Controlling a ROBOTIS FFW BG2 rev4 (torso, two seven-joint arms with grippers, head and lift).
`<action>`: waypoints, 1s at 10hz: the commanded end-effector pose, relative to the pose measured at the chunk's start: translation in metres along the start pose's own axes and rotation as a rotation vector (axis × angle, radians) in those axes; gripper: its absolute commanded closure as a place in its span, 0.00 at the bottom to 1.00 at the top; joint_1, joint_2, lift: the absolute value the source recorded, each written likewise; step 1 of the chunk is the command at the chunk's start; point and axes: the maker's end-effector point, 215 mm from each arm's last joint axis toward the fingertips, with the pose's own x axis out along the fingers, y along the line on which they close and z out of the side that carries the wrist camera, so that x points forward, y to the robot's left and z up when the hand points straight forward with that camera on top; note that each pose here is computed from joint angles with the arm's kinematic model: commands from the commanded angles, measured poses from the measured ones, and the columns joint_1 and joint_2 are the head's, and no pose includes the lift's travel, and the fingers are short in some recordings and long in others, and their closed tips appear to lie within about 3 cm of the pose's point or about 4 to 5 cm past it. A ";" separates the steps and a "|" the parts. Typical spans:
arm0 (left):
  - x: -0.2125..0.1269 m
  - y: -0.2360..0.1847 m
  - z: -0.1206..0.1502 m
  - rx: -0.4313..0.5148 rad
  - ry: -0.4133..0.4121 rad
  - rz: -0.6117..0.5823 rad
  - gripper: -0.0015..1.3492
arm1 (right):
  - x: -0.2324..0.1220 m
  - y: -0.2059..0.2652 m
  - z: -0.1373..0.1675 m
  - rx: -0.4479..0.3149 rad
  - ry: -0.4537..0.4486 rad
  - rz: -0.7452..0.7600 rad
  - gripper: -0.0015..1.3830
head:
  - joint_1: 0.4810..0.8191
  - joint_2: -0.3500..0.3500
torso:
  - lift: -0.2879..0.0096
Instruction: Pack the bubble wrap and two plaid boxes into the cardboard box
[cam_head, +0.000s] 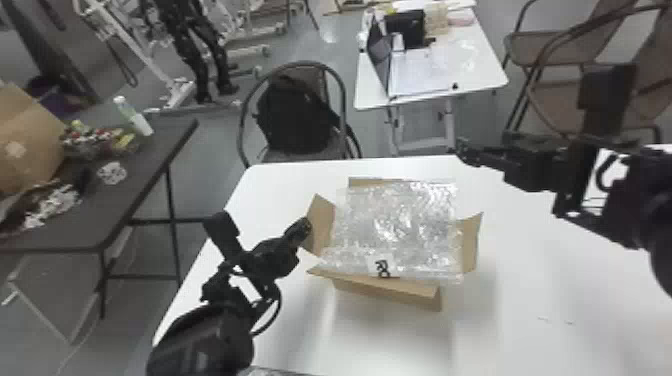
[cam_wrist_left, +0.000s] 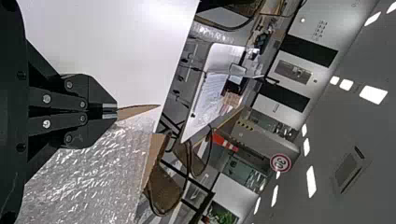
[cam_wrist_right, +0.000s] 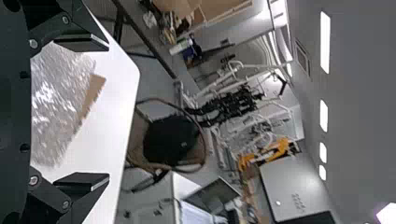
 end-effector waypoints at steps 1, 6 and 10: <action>-0.001 0.000 0.000 -0.001 -0.004 0.000 0.90 | -0.035 -0.033 0.024 -0.121 -0.043 -0.133 0.21 | 0.60 0.98 | 0.80; -0.011 0.008 -0.003 -0.023 -0.025 0.017 0.90 | -0.198 -0.111 -0.079 -0.141 0.107 -0.417 0.21 | 0.63 0.77 | 0.80; -0.016 0.012 -0.002 -0.030 -0.037 0.024 0.90 | -0.243 -0.103 -0.130 -0.150 0.150 -0.413 0.21 | 0.63 0.71 | 0.80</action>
